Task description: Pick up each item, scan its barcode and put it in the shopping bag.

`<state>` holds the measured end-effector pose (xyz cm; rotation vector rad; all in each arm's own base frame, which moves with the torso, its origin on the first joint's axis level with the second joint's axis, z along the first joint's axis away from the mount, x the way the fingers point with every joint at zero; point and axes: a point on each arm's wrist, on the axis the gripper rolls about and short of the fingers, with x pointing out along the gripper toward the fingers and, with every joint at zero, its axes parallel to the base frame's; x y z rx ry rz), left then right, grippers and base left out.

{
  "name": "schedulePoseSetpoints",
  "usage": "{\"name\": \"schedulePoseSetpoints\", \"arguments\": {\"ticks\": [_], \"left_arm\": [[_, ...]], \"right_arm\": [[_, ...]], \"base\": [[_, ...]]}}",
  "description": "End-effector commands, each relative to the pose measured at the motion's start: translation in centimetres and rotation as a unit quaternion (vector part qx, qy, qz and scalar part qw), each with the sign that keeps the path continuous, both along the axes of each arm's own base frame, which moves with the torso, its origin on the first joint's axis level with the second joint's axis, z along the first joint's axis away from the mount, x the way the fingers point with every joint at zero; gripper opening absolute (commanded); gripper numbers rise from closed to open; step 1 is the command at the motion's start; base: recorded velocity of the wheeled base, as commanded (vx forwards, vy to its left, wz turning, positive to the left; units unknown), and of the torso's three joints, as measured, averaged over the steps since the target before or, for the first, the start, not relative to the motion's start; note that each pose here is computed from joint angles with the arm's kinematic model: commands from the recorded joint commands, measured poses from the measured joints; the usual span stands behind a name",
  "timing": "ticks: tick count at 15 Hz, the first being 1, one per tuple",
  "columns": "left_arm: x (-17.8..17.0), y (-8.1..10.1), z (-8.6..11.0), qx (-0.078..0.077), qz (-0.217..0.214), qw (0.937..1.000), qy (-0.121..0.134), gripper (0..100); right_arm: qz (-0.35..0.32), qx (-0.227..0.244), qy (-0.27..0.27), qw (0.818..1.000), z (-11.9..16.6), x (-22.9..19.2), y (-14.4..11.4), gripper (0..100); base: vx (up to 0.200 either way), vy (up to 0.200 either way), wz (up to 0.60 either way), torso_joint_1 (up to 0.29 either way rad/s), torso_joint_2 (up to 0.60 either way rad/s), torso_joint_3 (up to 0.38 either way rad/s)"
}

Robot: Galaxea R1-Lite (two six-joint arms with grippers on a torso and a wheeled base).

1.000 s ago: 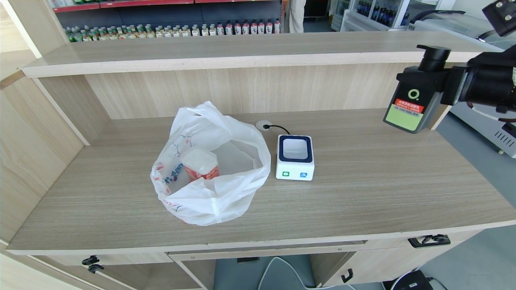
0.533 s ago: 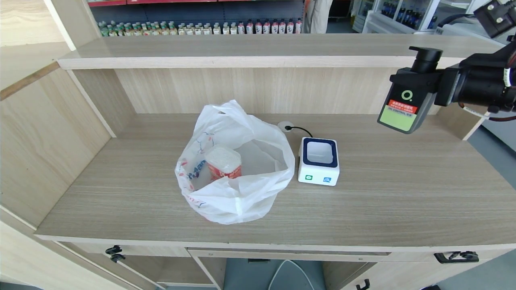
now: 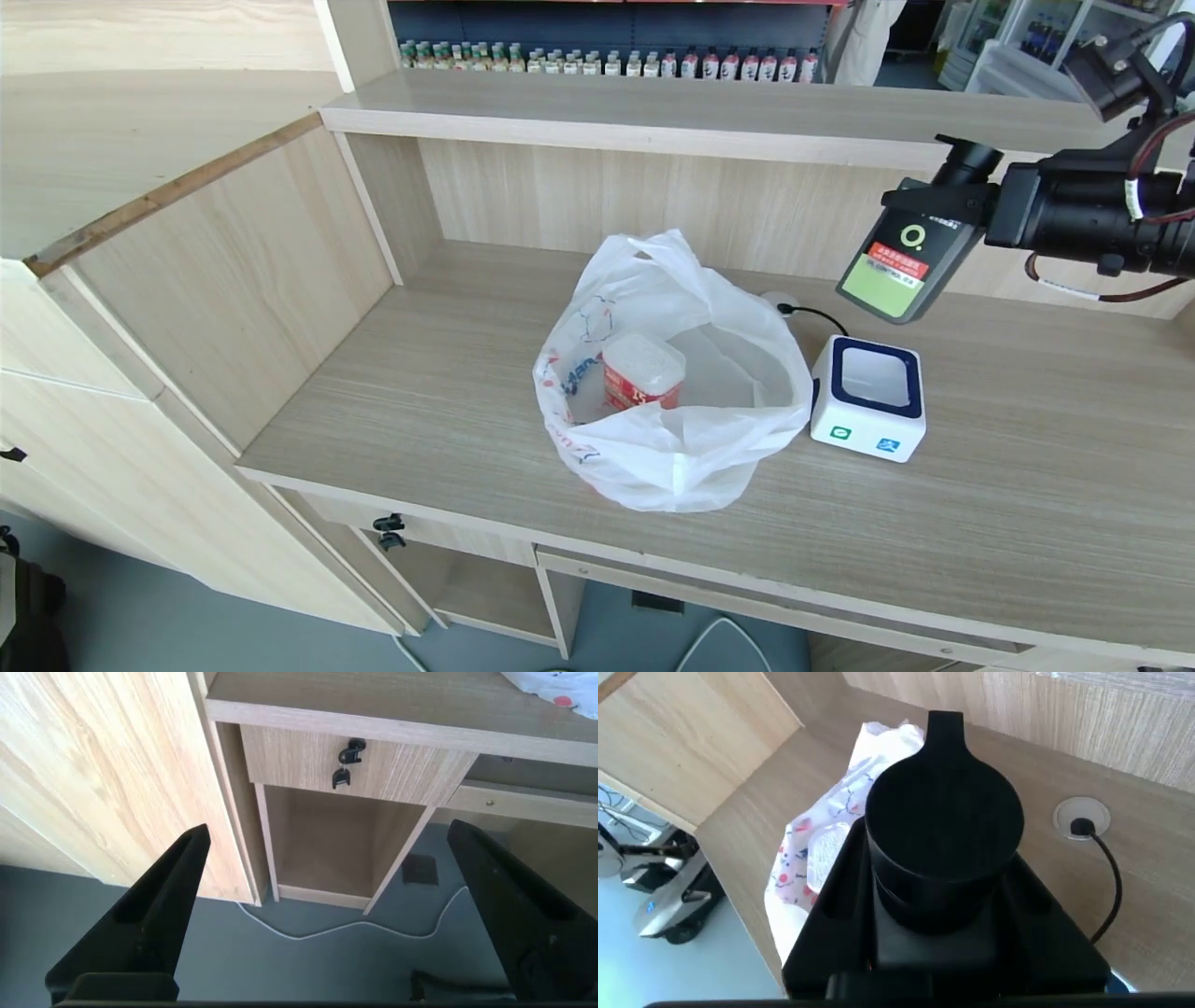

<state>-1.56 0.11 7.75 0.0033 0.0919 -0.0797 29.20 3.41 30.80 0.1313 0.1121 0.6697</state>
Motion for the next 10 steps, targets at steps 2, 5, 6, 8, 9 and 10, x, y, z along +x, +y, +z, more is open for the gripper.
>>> {"name": "schedulePoseSetpoints", "arguments": {"ticks": [2, 5, 6, 8, 9, 10], "left_arm": [[0.0, 0.0, 0.0, 0.0, 0.0, 1.0, 0.001, 100], [0.0, 0.0, 0.0, 0.0, -0.001, 1.0, 0.001, 100], [0.0, 0.0, 0.0, 0.0, 0.0, 1.0, 0.001, 100], [0.0, 0.0, 0.0, 0.0, 0.0, 1.0, 0.001, 100], [0.0, 0.0, 0.0, 0.0, -0.001, 1.0, 0.001, 100], [0.0, 0.0, 0.0, 0.0, 0.0, 1.0, 0.001, 100]], "right_arm": [[-0.021, 0.042, 0.054, 0.997, -2.6, 3.1, -1.0, 0], [-0.046, 0.098, 0.116, 0.987, -4.6, 4.4, -2.2, 0], [-0.051, 0.121, 0.13, 0.983, -5.3, 4.8, -2.4, 0], [-0.054, 0.14, 0.142, 0.978, -6.8, 5.6, -2.6, 0], [-0.057, 0.144, 0.152, 0.976, -7.4, 6.0, -2.6, 0], [-0.057, 0.145, 0.16, 0.975, -8.0, 6.4, -2.6, 0]], "base": [[0.0, 0.0, 0.0, 0.0, 0.0, 0.0], [0.0, 0.0, 0.0, 0.0, 0.0, 0.0], [0.0, 0.0, 0.0, 0.0, 0.0, 0.0], [0.0, 0.0, 0.0, 0.0, 0.0, 0.0], [0.0, 0.0, 0.0, 0.0, 0.0, 0.0], [0.0, 0.0, 0.0, 0.0, 0.0, 0.0]]}}
